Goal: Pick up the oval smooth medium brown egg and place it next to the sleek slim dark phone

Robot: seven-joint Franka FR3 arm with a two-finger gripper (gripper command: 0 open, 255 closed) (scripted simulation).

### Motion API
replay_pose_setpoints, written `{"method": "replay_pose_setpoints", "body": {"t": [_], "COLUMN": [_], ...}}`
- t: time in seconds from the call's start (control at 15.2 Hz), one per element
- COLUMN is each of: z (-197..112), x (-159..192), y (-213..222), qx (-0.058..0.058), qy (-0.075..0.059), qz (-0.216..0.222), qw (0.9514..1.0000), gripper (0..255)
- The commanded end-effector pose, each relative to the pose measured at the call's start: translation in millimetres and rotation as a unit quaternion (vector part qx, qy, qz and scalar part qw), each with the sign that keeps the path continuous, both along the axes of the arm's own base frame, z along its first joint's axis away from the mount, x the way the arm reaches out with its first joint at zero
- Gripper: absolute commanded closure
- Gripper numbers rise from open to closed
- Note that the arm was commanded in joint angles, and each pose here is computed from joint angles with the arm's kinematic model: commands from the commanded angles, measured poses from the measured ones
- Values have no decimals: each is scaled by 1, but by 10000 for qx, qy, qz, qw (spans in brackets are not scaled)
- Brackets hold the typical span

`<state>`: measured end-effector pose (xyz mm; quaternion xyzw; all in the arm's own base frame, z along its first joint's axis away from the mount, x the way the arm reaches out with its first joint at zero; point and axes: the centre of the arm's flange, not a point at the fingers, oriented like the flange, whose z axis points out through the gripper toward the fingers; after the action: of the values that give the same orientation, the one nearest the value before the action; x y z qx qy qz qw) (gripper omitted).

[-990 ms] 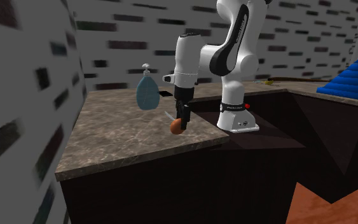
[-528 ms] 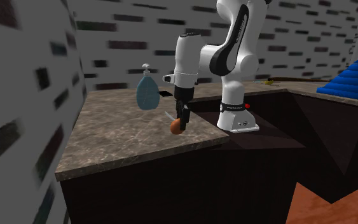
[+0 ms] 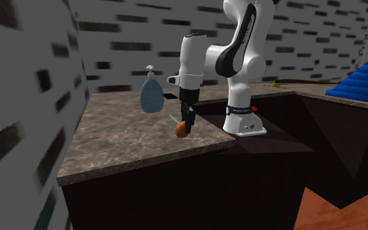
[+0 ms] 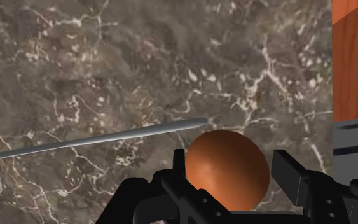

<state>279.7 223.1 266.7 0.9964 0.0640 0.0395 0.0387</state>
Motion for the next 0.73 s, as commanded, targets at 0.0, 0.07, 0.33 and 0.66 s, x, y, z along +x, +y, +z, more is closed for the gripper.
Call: {"method": "replay_pose_setpoints", "body": {"t": [0.0, 0.07, 0.33, 0.66], "z": [8, 13, 34, 60], "x": [0, 0, 0, 0], "y": [0, 0, 0, 0], "qx": [-3, -3, -3, -3], "qy": [6, 6, 6, 6], "qz": [-3, -3, -3, -3], "qw": [10000, 10000, 10000, 10000], "gripper": [255, 255, 255, 255]}}
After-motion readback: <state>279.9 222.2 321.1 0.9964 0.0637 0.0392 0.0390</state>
